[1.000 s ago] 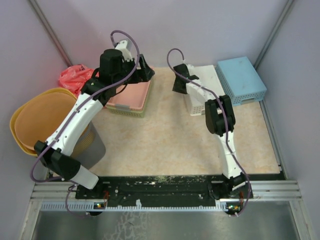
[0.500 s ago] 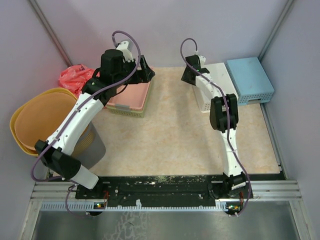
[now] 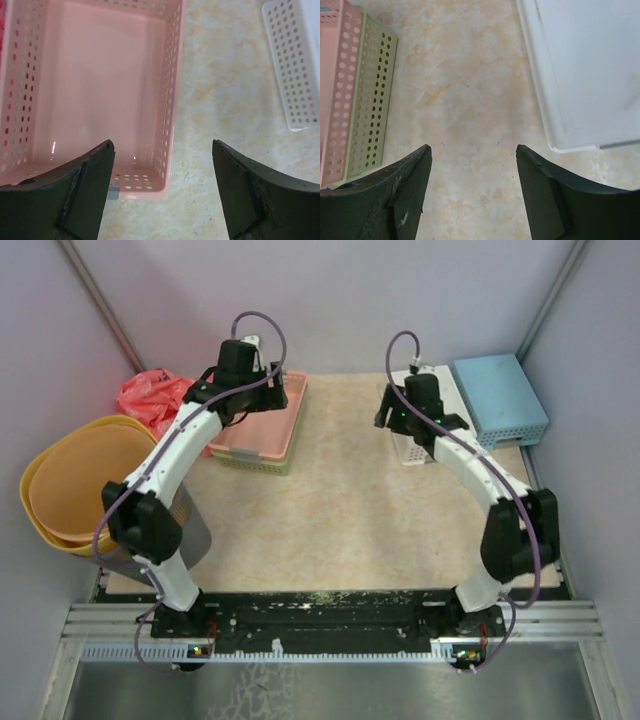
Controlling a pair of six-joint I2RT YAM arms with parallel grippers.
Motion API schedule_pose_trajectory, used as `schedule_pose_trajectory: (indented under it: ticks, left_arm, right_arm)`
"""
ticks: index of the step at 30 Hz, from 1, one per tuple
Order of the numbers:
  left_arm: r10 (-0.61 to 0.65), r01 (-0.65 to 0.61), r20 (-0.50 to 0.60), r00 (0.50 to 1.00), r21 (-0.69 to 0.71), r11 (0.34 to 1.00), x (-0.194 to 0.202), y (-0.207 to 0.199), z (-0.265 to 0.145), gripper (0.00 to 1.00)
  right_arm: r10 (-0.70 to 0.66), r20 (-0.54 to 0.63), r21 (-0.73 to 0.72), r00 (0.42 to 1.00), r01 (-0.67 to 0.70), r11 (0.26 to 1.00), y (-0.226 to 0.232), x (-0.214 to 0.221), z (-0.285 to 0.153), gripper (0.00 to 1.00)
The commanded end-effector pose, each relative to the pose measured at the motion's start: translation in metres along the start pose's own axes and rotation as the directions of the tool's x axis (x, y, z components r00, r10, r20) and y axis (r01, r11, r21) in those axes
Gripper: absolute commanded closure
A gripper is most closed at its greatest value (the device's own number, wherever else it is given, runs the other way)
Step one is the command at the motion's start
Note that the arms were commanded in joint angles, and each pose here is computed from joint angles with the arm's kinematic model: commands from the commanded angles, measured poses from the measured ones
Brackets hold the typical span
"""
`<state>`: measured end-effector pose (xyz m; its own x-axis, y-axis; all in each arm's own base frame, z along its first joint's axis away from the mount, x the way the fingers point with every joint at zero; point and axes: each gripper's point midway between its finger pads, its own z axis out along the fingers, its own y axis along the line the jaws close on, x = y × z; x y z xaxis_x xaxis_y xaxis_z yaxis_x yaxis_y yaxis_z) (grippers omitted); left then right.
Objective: Turn the large container upside down
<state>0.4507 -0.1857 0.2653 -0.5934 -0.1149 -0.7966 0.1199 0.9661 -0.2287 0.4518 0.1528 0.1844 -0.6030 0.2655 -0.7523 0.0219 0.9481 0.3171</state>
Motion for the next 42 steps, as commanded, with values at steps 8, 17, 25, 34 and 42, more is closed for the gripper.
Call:
schedule_pose_trajectory:
  ticks: [8, 17, 25, 34, 42]
  left_arm:
    - [0.1, -0.109, -0.217, 0.971, -0.031, 0.994, 0.065, 0.0, 0.103, 0.3]
    - [0.117, -0.134, -0.262, 0.958, -0.046, 0.99, 0.082, 0.0, 0.111, 0.81]
    - [0.154, -0.155, -0.145, 0.977, 0.003, 0.988, 0.034, -0.025, 0.071, 1.0]
    - [0.193, -0.195, 0.032, 0.981, 0.067, 0.979, -0.04, -0.059, 0.003, 1.0]
    - [0.197, -0.212, 0.119, 0.973, 0.124, 0.969, -0.066, -0.083, -0.033, 1.0]
  right_arm:
    - [0.047, 0.132, 0.033, 0.99, -0.051, 0.998, -0.039, 0.005, -0.093, 0.31]
    - [0.057, 0.155, 0.03, 0.986, -0.062, 0.998, -0.038, -0.002, -0.106, 0.31]
    - [0.064, 0.15, 0.01, 0.987, -0.066, 0.998, -0.035, -0.001, -0.106, 0.31]
    - [0.069, 0.162, -0.019, 0.984, -0.067, 0.998, -0.03, -0.004, -0.113, 0.32]
    - [0.068, 0.18, -0.023, 0.981, -0.065, 0.998, -0.028, -0.011, -0.122, 0.32]
